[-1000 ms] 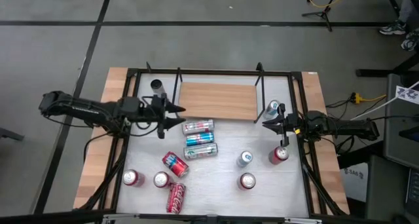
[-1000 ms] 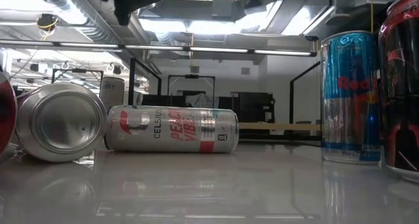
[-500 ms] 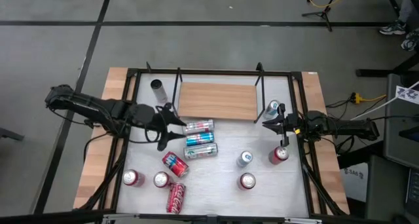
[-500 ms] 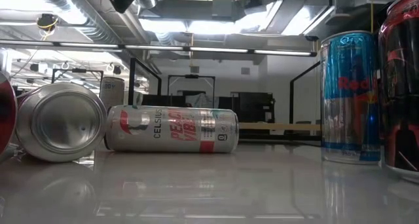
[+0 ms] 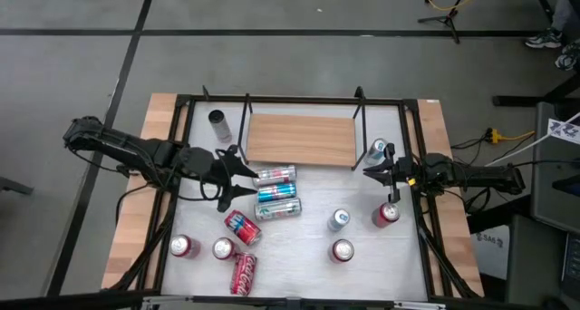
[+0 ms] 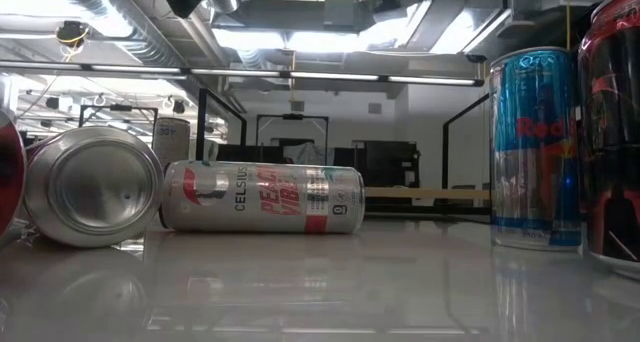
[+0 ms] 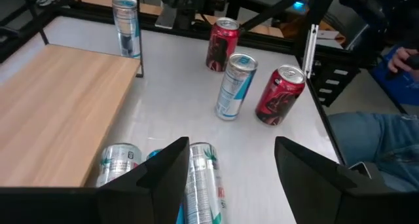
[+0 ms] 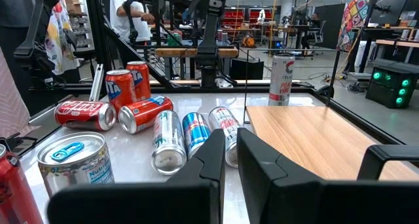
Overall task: Place canned beverage on shelf
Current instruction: Put the top red soda can on the shelf
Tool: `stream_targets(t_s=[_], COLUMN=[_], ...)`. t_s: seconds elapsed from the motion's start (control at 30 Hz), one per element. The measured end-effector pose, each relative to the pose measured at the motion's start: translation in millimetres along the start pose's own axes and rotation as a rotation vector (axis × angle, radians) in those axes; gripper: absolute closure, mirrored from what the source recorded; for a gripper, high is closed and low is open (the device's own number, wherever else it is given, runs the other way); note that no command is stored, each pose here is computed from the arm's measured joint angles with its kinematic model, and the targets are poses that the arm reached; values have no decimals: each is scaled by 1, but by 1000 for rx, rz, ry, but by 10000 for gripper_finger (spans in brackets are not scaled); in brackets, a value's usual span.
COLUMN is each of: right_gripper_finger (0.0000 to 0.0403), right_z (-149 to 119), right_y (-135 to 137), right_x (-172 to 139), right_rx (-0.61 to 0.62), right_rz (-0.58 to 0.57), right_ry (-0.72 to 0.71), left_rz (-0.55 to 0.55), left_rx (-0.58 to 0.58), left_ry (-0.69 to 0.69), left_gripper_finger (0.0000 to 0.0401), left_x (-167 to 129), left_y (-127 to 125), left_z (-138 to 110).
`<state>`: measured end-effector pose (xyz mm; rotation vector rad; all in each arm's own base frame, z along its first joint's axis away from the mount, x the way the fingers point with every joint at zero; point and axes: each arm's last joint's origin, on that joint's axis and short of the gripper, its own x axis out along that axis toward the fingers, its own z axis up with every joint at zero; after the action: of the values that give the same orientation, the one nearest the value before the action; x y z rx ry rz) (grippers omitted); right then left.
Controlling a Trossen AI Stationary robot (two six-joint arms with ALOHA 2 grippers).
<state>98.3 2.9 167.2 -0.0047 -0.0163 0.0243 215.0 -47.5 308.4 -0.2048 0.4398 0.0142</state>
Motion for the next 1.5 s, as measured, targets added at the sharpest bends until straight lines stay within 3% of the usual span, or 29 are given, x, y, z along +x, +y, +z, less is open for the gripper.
stream_targets(t_s=[0.23,0.43,0.6,0.67,0.9,1.03,1.2,1.5], right_gripper_finger=[370,370,370,370,370,370,370,370], right_z=[0,0,0,0,0,0,0,0], right_y=[0,0,0,0,0,0,0,0], right_x=[0,0,0,0,0,0,0,0], right_rx=[0,0,0,0,0,0,0,0], right_rz=[0,0,0,0,-1,0,0,0], right_ry=[0,0,0,0,0,0,0,0], left_rz=[22,53,255,288,256,217,10,-85], left_rx=[-1,-2,-150,-201,-154,-199,-114,-83], left_ry=[-6,-16,-97,-103,-80,-67,157,583], left_gripper_finger=[173,130,81,68,57,57,57,57], left_x=[0,0,-1,-1,-1,-1,6,40], left_y=[1,2,7,9,9,8,2,-9], left_z=[0,1,2,1,1,0,-14,-58])
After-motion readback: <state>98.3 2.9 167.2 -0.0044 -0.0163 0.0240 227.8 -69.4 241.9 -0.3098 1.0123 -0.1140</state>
